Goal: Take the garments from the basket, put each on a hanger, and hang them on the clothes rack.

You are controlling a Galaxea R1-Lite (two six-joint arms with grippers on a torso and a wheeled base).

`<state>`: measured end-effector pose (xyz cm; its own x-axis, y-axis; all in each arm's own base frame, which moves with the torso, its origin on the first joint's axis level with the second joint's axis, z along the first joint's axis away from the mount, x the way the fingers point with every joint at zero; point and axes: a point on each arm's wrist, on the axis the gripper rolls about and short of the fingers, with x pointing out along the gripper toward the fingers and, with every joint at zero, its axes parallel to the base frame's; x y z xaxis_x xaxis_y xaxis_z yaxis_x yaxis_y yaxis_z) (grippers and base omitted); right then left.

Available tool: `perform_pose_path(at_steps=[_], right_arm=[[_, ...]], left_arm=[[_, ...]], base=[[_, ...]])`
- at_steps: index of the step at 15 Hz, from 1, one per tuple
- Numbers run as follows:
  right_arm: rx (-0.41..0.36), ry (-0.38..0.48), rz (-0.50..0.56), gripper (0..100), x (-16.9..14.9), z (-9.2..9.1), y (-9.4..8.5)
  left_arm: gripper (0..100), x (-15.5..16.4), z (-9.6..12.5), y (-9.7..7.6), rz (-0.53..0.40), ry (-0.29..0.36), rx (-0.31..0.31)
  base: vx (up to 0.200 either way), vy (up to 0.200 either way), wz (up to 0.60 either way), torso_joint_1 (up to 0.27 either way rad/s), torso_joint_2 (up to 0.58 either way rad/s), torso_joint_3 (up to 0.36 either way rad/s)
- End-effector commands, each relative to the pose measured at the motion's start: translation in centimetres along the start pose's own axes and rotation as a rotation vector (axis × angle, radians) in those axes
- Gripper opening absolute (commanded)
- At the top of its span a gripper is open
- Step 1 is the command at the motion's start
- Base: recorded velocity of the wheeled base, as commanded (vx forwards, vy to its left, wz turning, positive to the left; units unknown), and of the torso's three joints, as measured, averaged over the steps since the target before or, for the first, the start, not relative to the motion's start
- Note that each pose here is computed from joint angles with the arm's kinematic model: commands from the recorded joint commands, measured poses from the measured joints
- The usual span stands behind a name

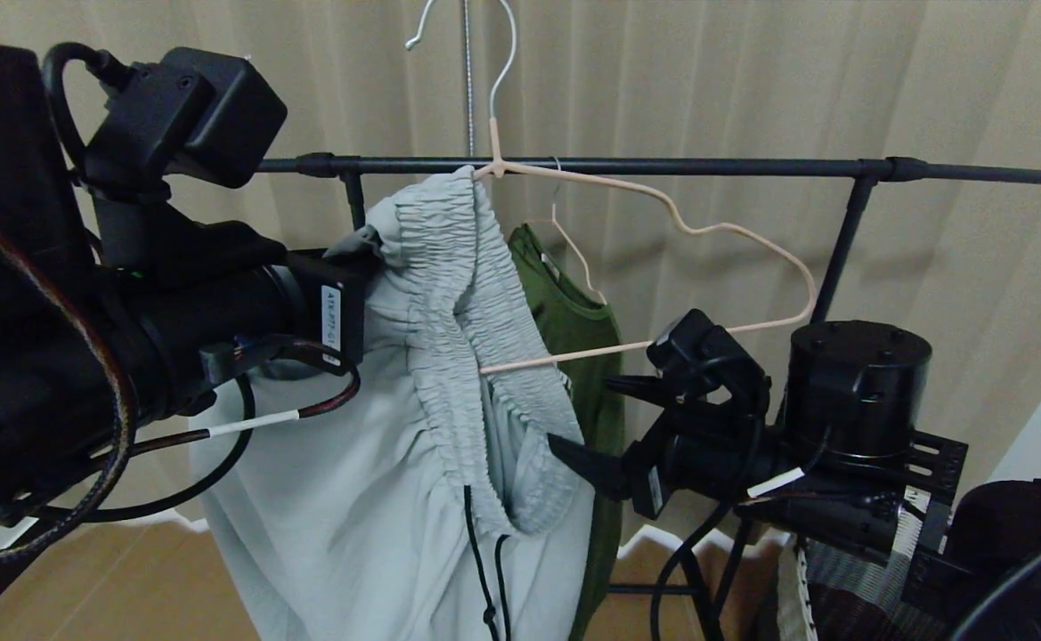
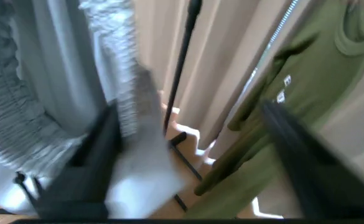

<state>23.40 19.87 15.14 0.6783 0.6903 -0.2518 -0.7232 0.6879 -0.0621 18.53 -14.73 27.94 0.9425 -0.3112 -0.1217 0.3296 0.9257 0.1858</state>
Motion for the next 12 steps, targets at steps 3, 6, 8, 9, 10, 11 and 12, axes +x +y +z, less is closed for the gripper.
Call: perform_pose_path(at_steps=[3, 6, 8, 9, 10, 11, 12], right_arm=[[0.005, -0.003, -0.054, 0, -0.5, 0.1, -0.9], [0.022, -0.028, -0.148, 0, -2.0, 0.6, -3.5], [0.026, -0.034, -0.173, 0, -2.2, 0.7, -4.2], [0.041, -0.059, -0.257, 0, -3.0, 1.2, -6.7], [0.046, -0.061, -0.281, 0, -3.2, 1.2, -7.4], [0.049, -0.069, -0.303, 0, -3.4, 1.3, -8.1], [0.050, -0.074, -0.319, 0, -3.6, 1.4, -8.5]], left_arm=[[0, 0.2, -0.2, 0.5, 0.025, 0.009, 0.006], [0, 0.7, -1.0, 1.8, 0.084, 0.041, 0.063], [0, 0.6, -1.2, 2.0, 0.091, 0.048, 0.079], [0, 0.2, -2.0, 2.1, 0.091, 0.073, 0.114], [0, 0.0, -2.3, 2.1, 0.089, 0.078, 0.129], [0, -0.3, -2.6, 2.2, 0.089, 0.086, 0.145], [0, -0.5, -3.1, 2.2, 0.087, 0.098, 0.157]], base=[[0.000, 0.000, 0.00, 0.000, 0.00, 0.000], [0.000, 0.000, 0.00, 0.000, 0.00, 0.000], [0.000, 0.000, 0.00, 0.000, 0.00, 0.000], [0.000, 0.000, 0.00, 0.000, 0.00, 0.000], [0.000, 0.000, 0.00, 0.000, 0.00, 0.000], [0.000, 0.000, 0.00, 0.000, 0.00, 0.000], [0.000, 0.000, 0.00, 0.000, 0.00, 0.000]])
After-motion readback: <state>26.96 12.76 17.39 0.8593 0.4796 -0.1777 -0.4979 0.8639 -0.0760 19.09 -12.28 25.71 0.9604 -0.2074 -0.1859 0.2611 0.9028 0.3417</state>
